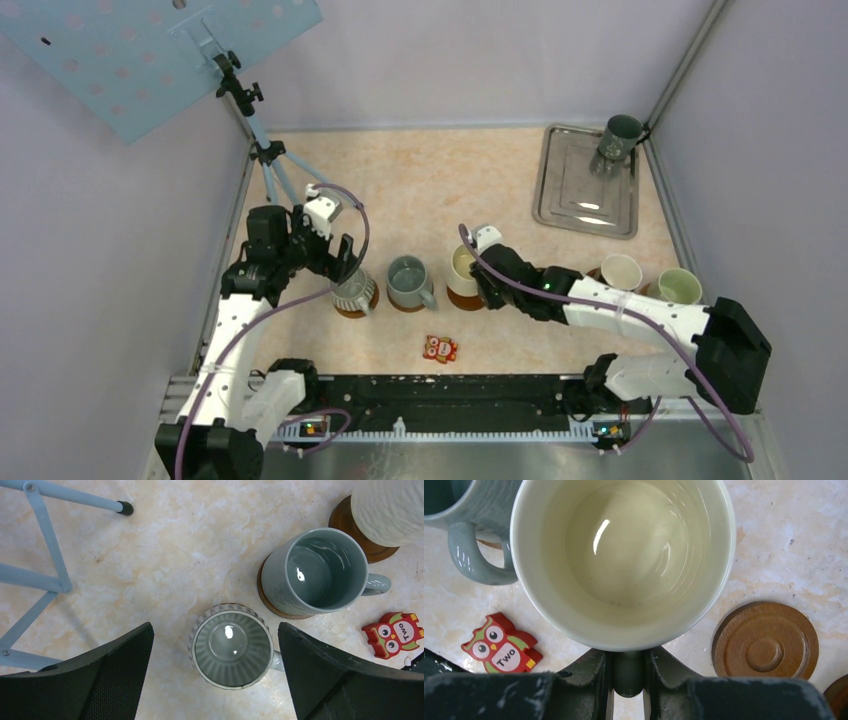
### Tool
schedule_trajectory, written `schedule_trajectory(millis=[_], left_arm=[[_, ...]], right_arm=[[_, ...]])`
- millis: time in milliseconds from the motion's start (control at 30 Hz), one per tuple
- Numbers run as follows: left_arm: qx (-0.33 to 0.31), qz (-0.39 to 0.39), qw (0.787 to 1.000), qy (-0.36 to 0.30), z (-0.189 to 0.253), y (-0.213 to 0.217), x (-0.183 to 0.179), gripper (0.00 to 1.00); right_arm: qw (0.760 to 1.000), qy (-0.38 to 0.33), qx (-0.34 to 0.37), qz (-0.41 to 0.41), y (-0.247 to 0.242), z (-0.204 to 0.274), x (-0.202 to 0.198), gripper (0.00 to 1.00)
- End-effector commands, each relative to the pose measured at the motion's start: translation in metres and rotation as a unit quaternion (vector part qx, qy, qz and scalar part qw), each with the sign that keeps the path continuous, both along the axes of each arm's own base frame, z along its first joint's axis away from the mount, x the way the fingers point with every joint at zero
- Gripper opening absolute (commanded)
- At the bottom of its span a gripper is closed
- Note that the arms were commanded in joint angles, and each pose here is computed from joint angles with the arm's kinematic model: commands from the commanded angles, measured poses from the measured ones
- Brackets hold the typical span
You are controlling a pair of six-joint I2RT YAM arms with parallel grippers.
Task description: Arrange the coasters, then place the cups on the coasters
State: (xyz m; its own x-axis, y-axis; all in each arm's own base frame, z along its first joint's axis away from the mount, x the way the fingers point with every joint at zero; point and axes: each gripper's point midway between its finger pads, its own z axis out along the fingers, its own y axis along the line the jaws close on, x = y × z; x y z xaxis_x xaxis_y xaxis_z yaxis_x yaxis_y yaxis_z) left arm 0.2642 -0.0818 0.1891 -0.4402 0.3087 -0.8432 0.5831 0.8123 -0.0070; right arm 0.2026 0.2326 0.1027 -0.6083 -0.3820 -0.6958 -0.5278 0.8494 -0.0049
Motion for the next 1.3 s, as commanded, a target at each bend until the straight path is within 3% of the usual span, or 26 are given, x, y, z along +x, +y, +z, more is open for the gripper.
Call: schedule_trajectory(millis=[0,500,1267], left_arm=[[-0.004,0.011,1.0,-0.019,0.005,0.001,-0.001,0.99],[-0.006,0.026,0.999,-0.026,0.007,0.004,0.0,0.99],[-0.004,0.029,0.999,-0.027,0.003,0.005,0.001,0.99]], right_arm=[[0.995,-0.048,0.078,-0.039,0.028,0.03,0.022,0.0],[0.998,-0.027,0.038,-0.035,0.012,-0.012,0.011,0.0],[0.999,-0.025,0.034,-0.034,0.016,-0.018,0.013,0.0]])
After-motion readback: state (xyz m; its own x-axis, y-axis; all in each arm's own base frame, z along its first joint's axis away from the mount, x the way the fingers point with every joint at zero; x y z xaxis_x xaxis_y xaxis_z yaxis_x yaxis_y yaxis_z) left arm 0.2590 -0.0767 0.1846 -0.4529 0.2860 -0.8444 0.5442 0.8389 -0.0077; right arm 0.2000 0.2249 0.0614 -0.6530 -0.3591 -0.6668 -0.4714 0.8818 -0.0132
